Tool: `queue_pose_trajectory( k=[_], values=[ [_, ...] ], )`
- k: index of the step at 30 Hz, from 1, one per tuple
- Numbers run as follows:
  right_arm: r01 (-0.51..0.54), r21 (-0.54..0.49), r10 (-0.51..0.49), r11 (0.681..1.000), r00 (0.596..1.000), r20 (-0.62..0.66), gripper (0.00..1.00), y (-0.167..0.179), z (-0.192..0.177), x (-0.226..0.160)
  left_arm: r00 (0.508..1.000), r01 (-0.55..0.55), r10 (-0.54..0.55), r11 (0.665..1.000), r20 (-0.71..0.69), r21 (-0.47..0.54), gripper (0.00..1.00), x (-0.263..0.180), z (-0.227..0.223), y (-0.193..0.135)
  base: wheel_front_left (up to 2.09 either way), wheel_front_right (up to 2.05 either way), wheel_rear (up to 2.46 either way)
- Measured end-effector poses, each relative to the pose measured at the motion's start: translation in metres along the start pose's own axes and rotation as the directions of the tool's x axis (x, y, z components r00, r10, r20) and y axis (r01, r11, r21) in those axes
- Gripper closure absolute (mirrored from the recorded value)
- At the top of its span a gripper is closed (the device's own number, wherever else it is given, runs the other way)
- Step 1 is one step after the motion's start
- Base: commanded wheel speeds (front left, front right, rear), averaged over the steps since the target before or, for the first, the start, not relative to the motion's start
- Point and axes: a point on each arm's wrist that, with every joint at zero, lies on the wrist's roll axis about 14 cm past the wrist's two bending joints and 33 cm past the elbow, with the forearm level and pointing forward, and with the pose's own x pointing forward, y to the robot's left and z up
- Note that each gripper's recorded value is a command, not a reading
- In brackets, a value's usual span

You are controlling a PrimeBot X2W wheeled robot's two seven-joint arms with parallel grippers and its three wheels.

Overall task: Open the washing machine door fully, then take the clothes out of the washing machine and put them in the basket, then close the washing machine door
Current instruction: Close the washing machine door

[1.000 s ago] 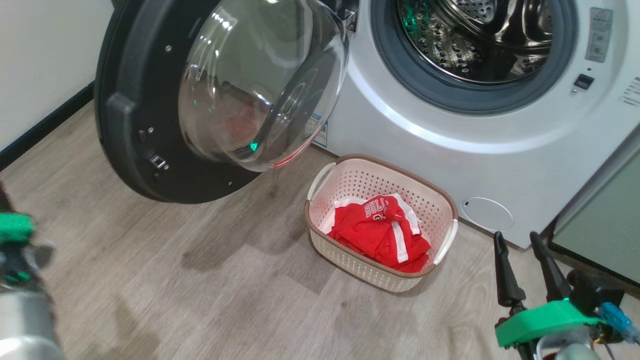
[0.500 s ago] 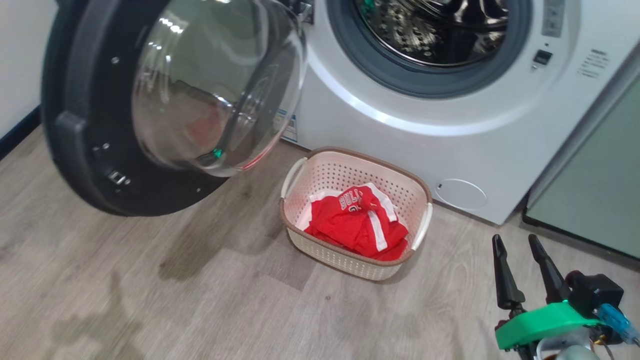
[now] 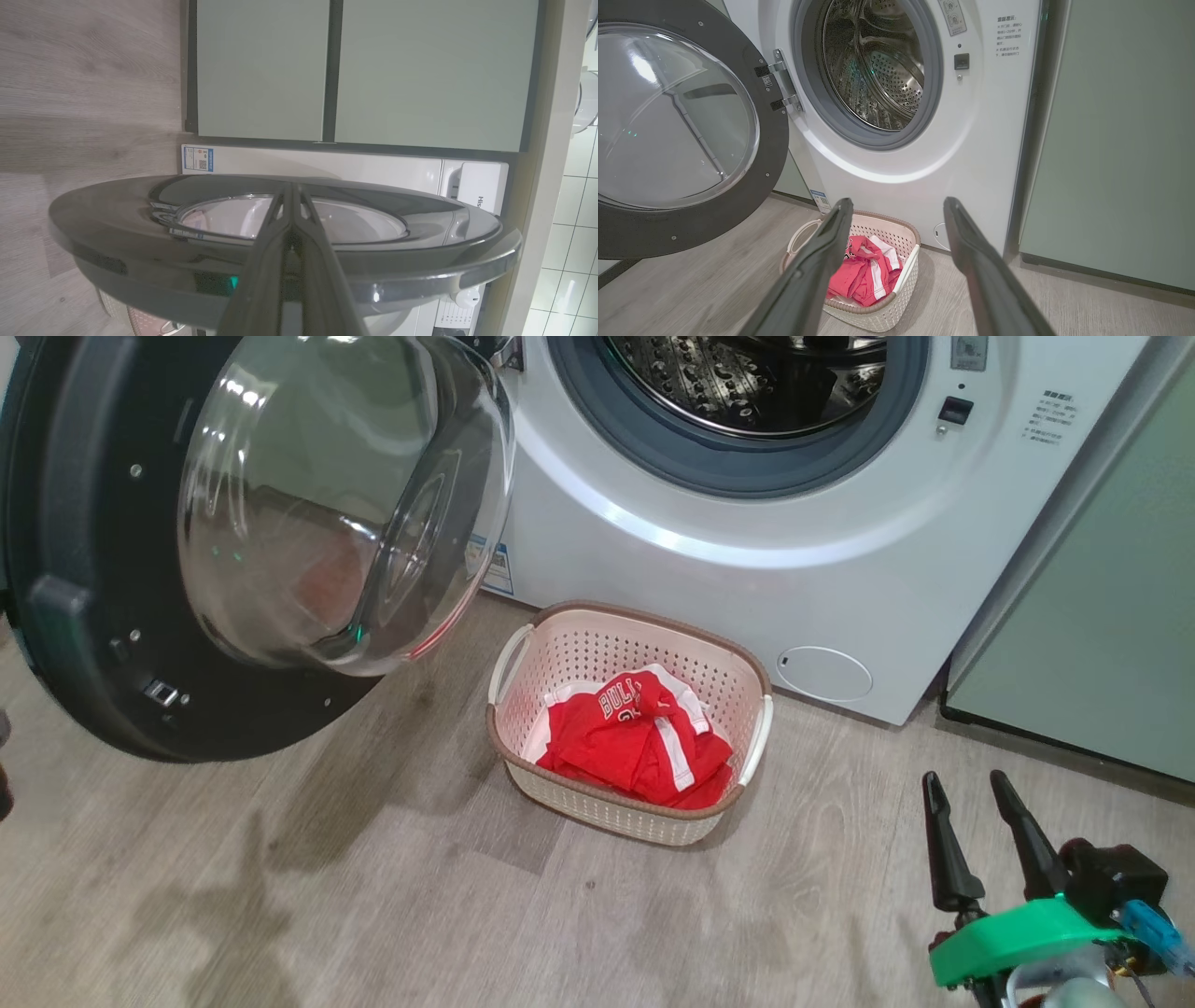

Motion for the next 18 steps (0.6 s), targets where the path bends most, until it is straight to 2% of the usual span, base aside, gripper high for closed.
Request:
queue_pose_trajectory(
  k=[11, 18],
  values=[
    [-0.021, -0.005, 0.021, 1.0, 1.0, 0.009, 0.0, 0.007, 0.004, 0.005, 0.981, 0.051, -0.05, 0.999, -0.187, 0.004, 1.0, -0.003, -0.042, -0.005, 0.0, 0.0, 0.0],
    [-0.051, -0.01, 0.051, 0.999, 0.999, 0.013, 0.0, 0.018, 0.006, 0.008, 0.92, 0.1, -0.081, 0.995, -0.383, 0.029, 1.0, -0.008, -0.098, -0.01, 0.0, 0.0, 0.0]
  ],
)
